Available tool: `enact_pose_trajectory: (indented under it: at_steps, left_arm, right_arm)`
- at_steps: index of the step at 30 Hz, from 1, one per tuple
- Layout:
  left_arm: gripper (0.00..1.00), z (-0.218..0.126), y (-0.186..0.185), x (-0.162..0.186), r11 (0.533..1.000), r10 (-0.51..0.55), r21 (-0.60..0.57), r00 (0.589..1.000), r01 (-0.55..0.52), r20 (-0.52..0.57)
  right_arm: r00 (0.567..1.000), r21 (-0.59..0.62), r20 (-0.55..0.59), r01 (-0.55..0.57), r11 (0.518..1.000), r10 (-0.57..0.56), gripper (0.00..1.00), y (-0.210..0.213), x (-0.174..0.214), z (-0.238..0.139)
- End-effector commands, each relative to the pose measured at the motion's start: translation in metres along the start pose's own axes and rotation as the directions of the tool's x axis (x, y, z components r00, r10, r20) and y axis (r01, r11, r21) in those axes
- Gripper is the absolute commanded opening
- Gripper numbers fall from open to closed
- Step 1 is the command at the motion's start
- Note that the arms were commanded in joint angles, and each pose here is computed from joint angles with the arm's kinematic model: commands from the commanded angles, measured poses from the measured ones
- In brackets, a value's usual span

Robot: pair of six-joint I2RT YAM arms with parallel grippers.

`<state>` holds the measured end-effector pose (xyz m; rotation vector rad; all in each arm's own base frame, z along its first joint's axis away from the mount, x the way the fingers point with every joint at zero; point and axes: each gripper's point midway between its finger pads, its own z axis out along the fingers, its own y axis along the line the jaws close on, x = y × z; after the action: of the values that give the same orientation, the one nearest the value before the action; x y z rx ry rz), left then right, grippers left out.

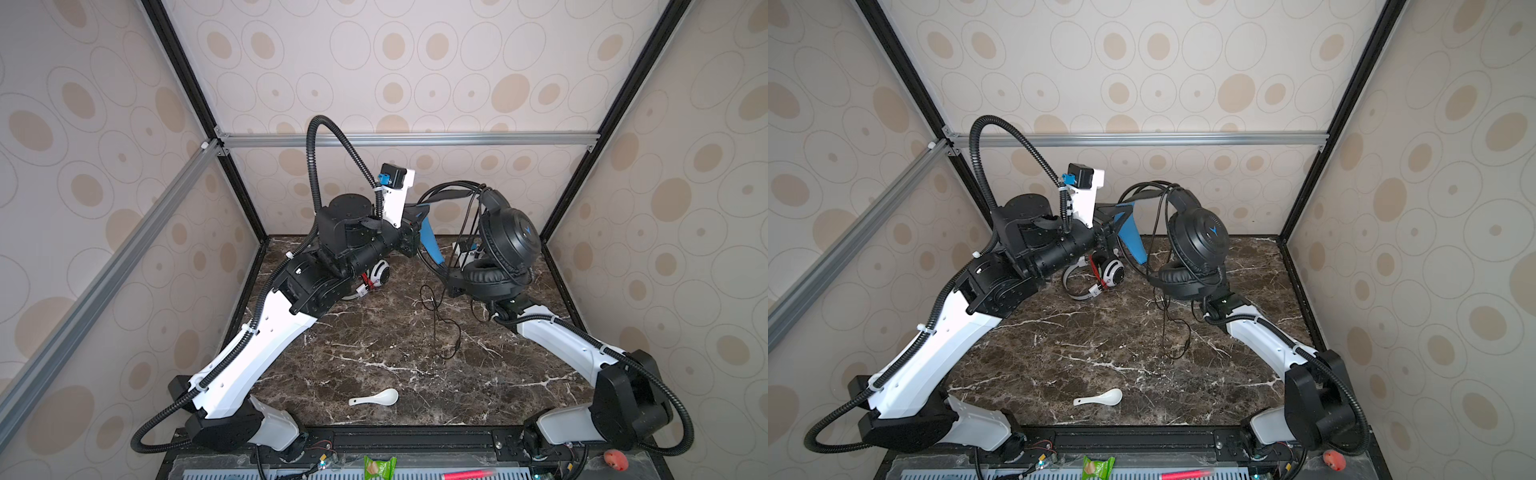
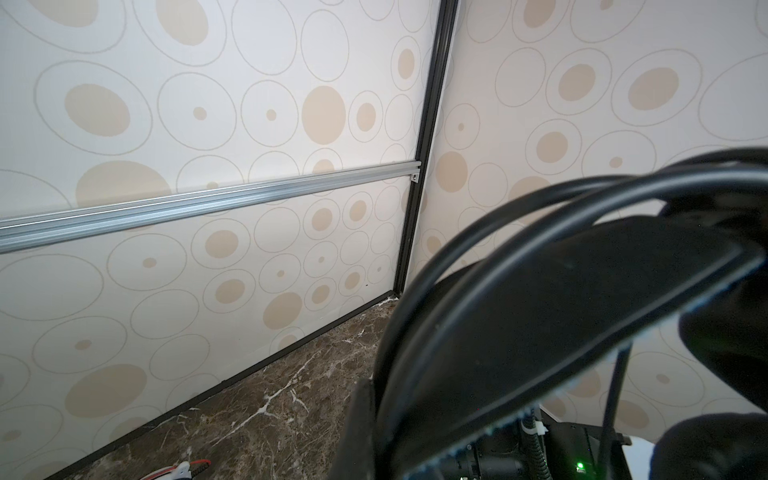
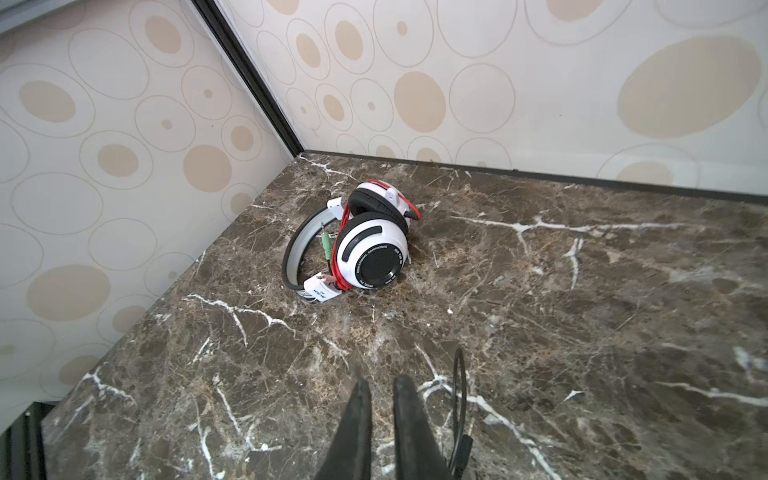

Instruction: Wrap the headphones

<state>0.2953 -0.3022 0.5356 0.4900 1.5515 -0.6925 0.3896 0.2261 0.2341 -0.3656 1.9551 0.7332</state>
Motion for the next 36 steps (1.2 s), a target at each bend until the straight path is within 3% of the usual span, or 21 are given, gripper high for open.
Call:
enact_pose_trajectory:
  at_steps: [1, 5, 19, 30, 36]
  left_arm:
    - [0.00, -0.018, -0.003, -0.058, 0.995, -0.094, 0.005, 0.978, 0.095, 0.187]
    - [0.00, -0.017, 0.012, -0.064, 0.985, -0.145, -0.060, 0.963, 0.162, 0.228]
    - [0.00, 0.004, 0.041, -0.065, 0.935, -0.239, -0.183, 0.921, 0.304, 0.309]
    - [0.00, 0.023, 0.075, -0.053, 0.874, -0.256, -0.325, 0.911, 0.361, 0.325]
    - [0.00, 0.028, 0.096, -0.042, 0.854, -0.217, -0.401, 0.927, 0.332, 0.306]
  right_arm:
    - [1.000, -0.047, 0.009, -0.021, 0.999, 0.021, 0.08, 0.005, 0.000, 0.004]
    - [0.999, -0.057, -0.025, -0.028, 0.998, 0.027, 0.00, 0.005, 0.010, 0.005]
    - [0.995, -0.042, -0.098, 0.003, 0.999, -0.007, 0.00, 0.021, 0.041, -0.018]
    - [0.991, -0.051, -0.132, 0.023, 0.998, -0.029, 0.00, 0.046, 0.064, -0.038]
    - [0.988, -0.044, -0.140, 0.055, 0.998, -0.061, 0.00, 0.055, 0.064, -0.051]
